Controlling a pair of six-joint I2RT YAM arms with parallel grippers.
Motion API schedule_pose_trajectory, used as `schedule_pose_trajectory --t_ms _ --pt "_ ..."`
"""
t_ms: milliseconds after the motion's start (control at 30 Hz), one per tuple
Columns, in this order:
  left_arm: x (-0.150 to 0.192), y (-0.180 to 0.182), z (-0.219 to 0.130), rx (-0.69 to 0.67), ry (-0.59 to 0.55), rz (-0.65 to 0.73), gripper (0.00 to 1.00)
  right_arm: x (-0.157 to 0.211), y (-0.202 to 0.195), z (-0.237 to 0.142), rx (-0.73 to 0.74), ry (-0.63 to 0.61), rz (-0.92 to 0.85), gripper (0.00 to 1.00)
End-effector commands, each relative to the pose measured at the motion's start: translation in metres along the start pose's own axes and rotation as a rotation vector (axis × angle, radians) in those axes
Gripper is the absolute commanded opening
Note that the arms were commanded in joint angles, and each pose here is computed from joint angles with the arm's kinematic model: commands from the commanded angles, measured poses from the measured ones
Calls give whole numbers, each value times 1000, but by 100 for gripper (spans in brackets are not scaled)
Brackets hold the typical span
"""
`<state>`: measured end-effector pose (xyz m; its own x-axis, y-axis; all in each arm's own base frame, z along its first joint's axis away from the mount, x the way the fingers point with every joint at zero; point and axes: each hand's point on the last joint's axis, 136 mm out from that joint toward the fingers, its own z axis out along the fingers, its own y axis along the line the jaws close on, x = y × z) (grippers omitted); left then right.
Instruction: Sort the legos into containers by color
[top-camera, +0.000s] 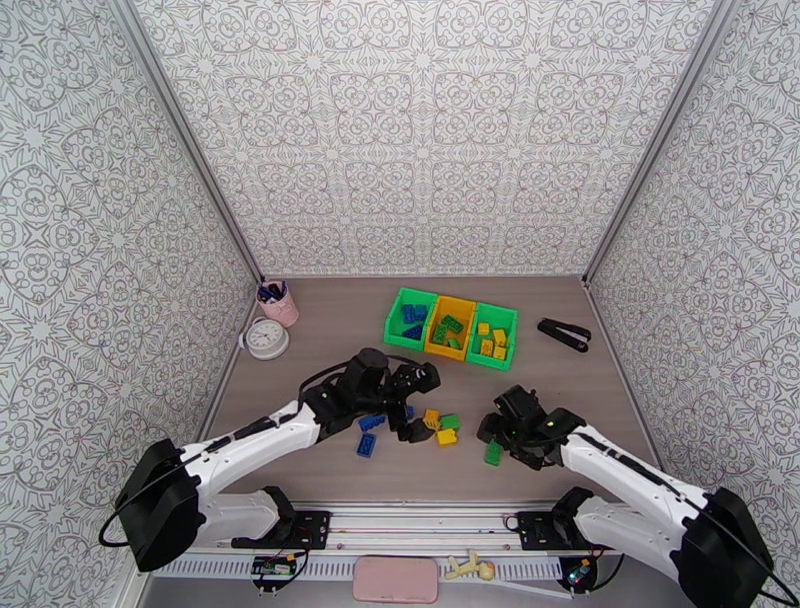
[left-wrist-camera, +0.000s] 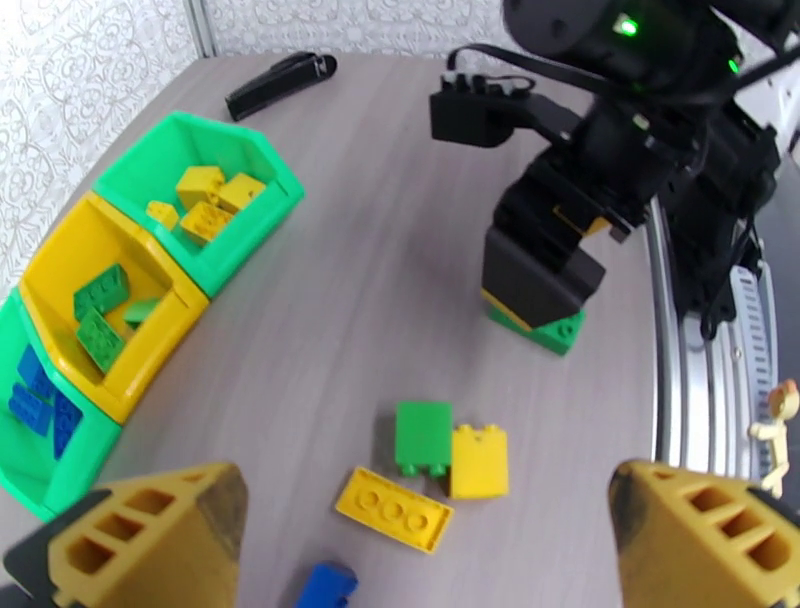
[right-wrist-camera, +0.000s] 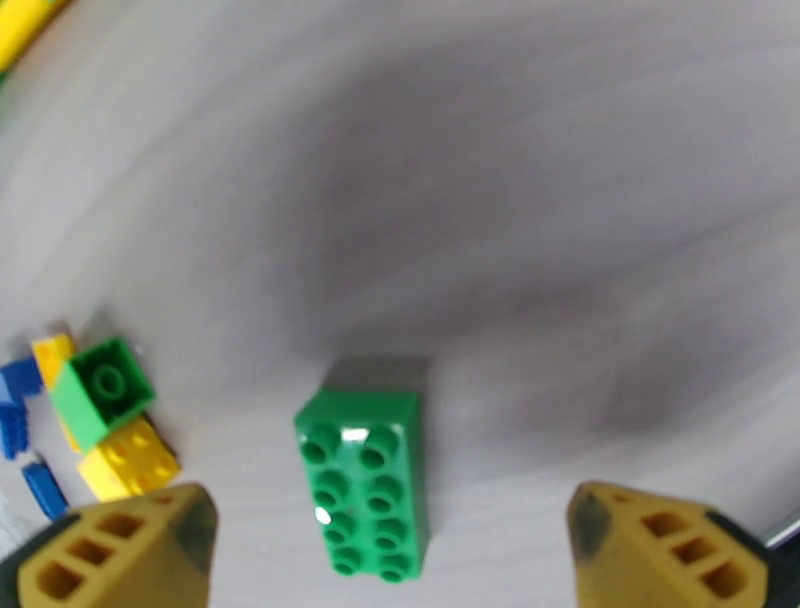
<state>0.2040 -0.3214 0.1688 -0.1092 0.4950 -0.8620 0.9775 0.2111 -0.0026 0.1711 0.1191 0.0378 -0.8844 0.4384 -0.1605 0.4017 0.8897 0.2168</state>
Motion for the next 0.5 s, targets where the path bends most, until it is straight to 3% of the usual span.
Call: schedule_pose_trajectory --t_ms 0,233,467 --pt "-4 -6 2 34 -25 81 100 -5 18 -1 0 -2 -8 95" --pt "-1 -19 3 71 -23 115 100 -1 24 12 27 49 -46 83" --pt "-4 -13 0 40 -37 112 100 2 21 18 80 80 -61 58"
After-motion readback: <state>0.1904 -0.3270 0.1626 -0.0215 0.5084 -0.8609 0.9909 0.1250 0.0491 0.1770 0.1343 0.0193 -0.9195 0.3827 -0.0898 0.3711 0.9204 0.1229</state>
